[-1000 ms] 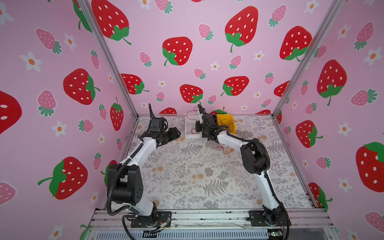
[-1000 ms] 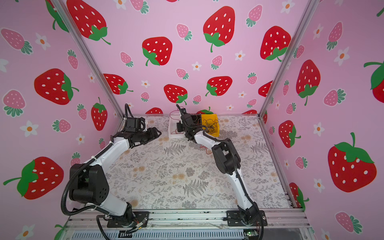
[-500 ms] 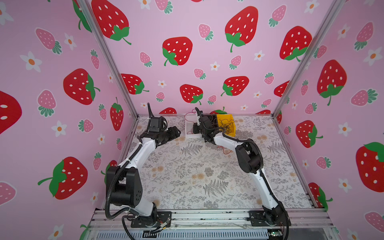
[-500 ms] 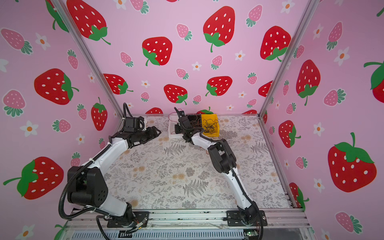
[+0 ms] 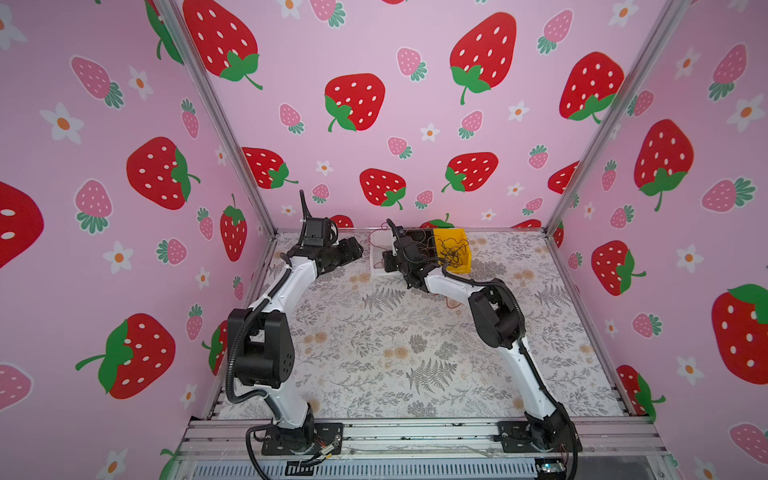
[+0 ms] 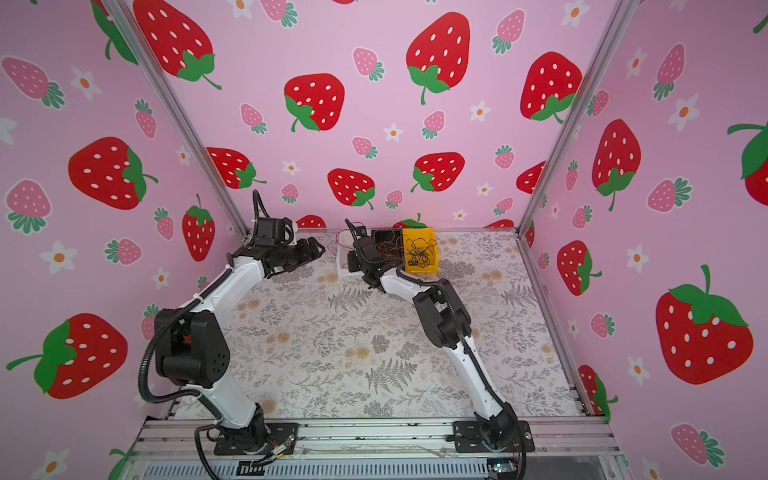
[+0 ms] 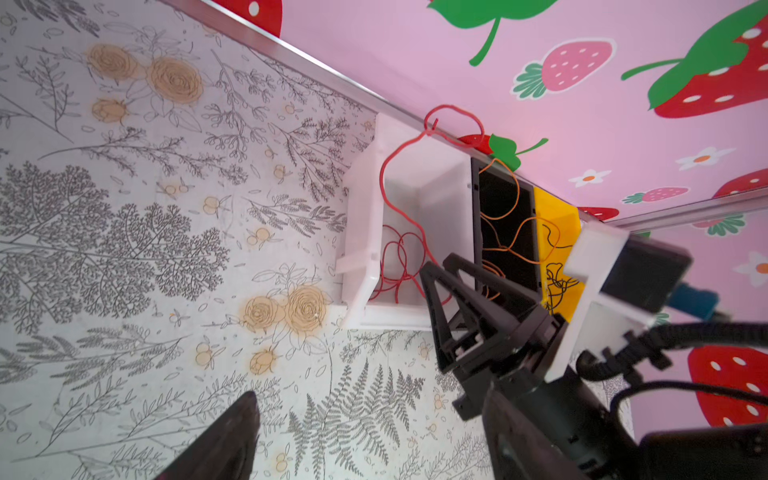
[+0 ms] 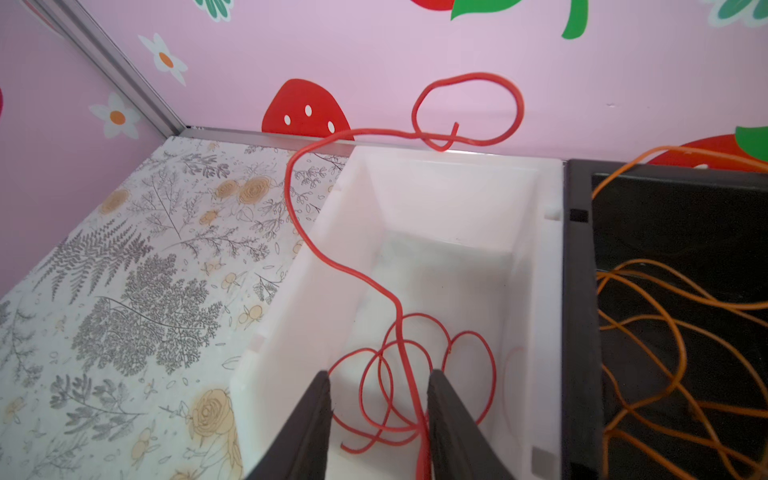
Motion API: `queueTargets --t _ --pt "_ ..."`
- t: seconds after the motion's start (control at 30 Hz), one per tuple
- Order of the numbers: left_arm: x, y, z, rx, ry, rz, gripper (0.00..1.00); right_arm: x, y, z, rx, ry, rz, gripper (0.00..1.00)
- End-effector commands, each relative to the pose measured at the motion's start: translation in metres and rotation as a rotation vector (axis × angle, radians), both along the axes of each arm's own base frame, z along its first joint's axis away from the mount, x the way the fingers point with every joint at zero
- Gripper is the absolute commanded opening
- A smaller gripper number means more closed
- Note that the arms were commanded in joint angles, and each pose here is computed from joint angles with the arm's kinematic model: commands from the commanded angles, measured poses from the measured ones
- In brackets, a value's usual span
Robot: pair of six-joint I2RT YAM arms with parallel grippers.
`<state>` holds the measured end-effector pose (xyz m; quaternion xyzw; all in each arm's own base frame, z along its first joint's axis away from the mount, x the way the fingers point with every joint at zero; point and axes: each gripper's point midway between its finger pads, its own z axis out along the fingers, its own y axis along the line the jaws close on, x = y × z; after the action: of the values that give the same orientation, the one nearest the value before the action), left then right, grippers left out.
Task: Untangle the cables
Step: 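Lower the red wire into the white bin with the right gripper, then release the red wire and draw the right gripper back toward the remaining red wire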
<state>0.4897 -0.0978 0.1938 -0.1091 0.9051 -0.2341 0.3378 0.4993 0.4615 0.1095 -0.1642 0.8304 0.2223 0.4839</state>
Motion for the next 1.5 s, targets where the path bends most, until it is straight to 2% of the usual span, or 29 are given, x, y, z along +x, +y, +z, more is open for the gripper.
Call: queueTargets --t 0.0,0.07,0.13,0.23,0.47,0.63,0.77,0.97,1.07,1.13,1.37,1.47 --pt "0.022 0.003 0.017 0.026 -0.053 -0.003 0.85 -0.006 0.002 0.051 0.064 -0.087 0.016 0.49" --pt "0.037 0.000 0.020 0.020 -0.071 -0.014 0.84 -0.010 -0.002 0.071 0.075 -0.125 0.021 0.51" --pt "0.054 -0.006 0.021 0.005 -0.083 -0.033 0.82 -0.016 -0.006 0.086 0.083 -0.155 0.033 0.60" --pt "0.078 -0.017 0.014 -0.026 -0.080 -0.061 0.77 -0.022 -0.008 0.095 0.075 -0.168 0.061 0.65" --pt "0.106 -0.046 0.000 -0.039 -0.096 -0.134 0.74 -0.029 -0.015 0.096 0.068 -0.147 0.095 0.65" --pt "0.108 -0.054 -0.020 -0.016 -0.060 -0.127 0.74 -0.015 -0.025 0.093 0.059 -0.119 0.098 0.58" --pt "0.104 -0.053 -0.052 -0.018 0.028 -0.099 0.67 0.002 -0.035 0.084 0.046 -0.082 0.102 0.52" --pt "0.092 -0.042 -0.081 0.057 0.102 -0.053 0.64 0.007 -0.067 0.089 -0.021 -0.062 0.103 0.52" --pt "0.090 -0.036 -0.091 0.099 0.123 -0.026 0.64 0.001 -0.090 0.090 -0.050 -0.041 0.083 0.52" --pt "0.091 -0.039 -0.096 0.109 0.125 -0.027 0.64 -0.007 -0.104 0.085 -0.063 -0.022 0.070 0.48" --pt "0.092 -0.054 -0.107 0.160 0.139 -0.051 0.54 -0.037 -0.142 0.076 -0.119 0.017 0.031 0.43" --pt "0.092 -0.048 -0.114 0.199 0.158 -0.019 0.49 -0.046 -0.158 0.076 -0.145 0.042 0.017 0.42"
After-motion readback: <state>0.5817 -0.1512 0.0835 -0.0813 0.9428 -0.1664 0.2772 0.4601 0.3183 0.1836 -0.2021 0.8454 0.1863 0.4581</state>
